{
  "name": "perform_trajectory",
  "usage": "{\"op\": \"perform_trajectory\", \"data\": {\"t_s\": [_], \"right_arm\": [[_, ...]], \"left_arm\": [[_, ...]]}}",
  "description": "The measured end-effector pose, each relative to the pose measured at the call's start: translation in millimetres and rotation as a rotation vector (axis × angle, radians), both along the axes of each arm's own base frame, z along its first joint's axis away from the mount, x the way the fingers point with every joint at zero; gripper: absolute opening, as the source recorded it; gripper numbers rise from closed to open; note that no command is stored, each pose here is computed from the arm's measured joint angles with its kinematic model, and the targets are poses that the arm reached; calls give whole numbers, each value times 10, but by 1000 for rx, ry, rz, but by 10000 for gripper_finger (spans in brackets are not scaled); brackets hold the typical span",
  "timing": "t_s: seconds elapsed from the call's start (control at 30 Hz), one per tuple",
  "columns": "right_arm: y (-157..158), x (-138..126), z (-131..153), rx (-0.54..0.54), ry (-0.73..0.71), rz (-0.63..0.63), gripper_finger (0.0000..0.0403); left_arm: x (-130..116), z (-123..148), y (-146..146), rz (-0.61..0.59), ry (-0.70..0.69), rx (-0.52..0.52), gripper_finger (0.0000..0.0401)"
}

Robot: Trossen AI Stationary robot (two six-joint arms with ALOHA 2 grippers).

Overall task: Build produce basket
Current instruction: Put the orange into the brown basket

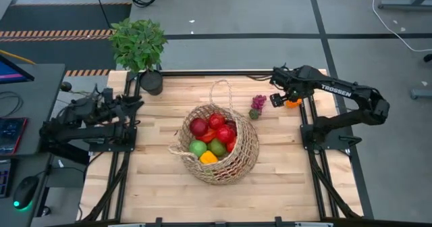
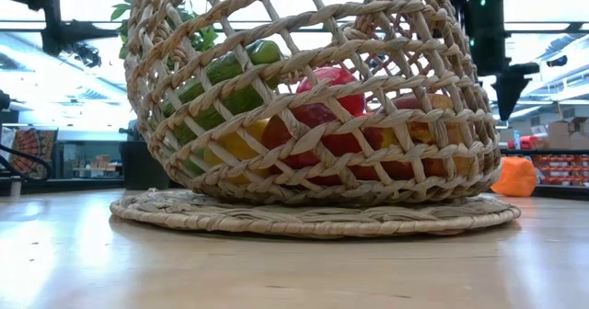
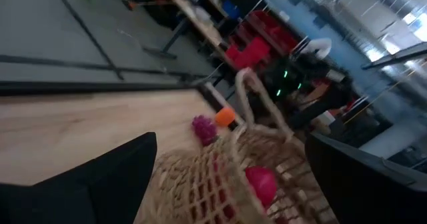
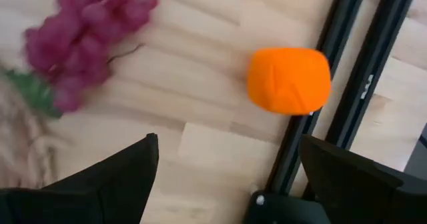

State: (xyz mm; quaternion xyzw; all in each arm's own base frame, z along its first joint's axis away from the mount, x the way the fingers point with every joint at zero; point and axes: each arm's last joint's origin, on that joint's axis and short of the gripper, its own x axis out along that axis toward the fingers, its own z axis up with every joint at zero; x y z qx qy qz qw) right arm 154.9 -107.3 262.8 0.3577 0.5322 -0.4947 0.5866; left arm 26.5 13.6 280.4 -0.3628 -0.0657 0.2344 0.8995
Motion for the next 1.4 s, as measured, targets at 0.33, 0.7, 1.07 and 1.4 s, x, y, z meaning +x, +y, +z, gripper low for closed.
{"op": "perform_trajectory", "data": {"t_s": [0.33,0.7,1.07,1.4], "right_arm": [[-285,-246,-373,-114,-15,-431,364],[-204,-299,-674,-220,8,-584,364],[-183,-362,-953,-229,-15,-607,364],[-144,-400,-1121,-217,-14,-533,362]], "left_arm": [[148,-259,7,6,44,-68,390],[179,-317,-2,-31,66,-80,390],[136,-486,-4,-42,298,-2,390],[130,-504,-4,-20,267,-104,390]]}}
